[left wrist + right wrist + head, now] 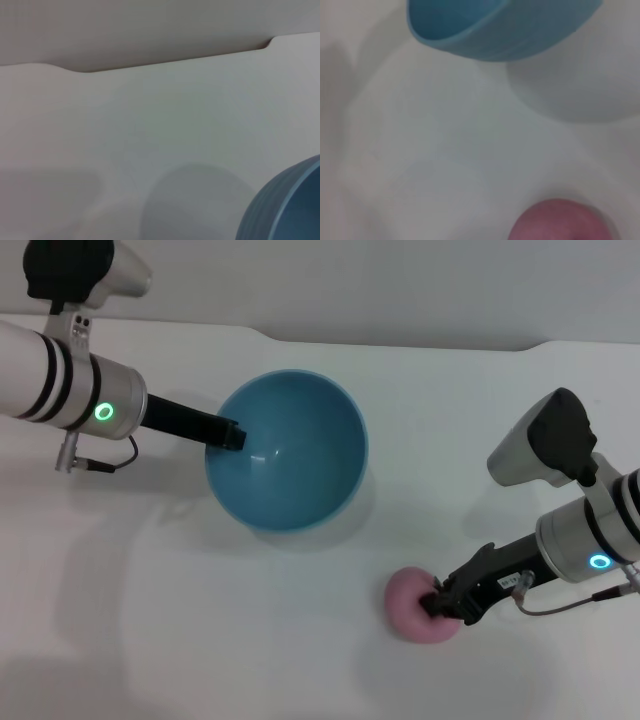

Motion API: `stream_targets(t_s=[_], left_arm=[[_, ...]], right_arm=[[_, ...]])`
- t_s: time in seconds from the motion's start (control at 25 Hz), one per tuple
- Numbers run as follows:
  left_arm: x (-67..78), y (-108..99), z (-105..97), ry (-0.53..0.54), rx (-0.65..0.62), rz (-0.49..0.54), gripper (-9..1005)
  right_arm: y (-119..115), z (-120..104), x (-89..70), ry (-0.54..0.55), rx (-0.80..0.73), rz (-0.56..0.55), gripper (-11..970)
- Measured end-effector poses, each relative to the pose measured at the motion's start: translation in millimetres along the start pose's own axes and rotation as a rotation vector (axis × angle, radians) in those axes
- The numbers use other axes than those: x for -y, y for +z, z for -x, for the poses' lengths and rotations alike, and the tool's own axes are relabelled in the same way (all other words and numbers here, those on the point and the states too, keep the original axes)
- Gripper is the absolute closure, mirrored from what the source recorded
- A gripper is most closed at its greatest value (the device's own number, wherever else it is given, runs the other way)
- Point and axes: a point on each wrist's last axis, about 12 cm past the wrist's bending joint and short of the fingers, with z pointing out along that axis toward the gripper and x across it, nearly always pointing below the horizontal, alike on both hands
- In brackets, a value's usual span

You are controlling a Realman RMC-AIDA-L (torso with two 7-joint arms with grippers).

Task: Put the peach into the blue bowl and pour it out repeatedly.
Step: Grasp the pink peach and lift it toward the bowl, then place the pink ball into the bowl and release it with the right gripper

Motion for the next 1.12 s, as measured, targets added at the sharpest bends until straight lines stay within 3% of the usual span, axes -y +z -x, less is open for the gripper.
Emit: stream_targets(t_s=[0.2,0.32,0.6,0.68,0.84,0.96,1.12], left_arm=[[3.7,3,1,-0.004,0.004,-0.010,997],[7.8,6,2,0.006,0.004,-0.020,997],[26.4,24,5,0.064,-0.082,-0.041,997],[35.0,32,9,0.094,-0.112,-0.050,997],[51.6,43,14,0.148,-0.146,-0.064,998],[67.3,50,16,0.188,-0.182,-0.065,998],[85.0,57,17,0.231,-0.223,-0.065,997]], right_arm=[[-9,-5,4.1,0.049,0.072,0.002,918],[-21,-11,4.7,0.066,0.155,0.036,918],[-79,-32,7.8,0.080,0.445,0.110,917],[-112,-31,3.3,0.009,0.650,0.177,918],[-133,-26,-0.8,-0.085,0.780,0.199,918],[-139,-19,-2.2,-0.128,0.786,0.189,918],[-129,-12,-2.6,-0.154,0.684,0.182,918]])
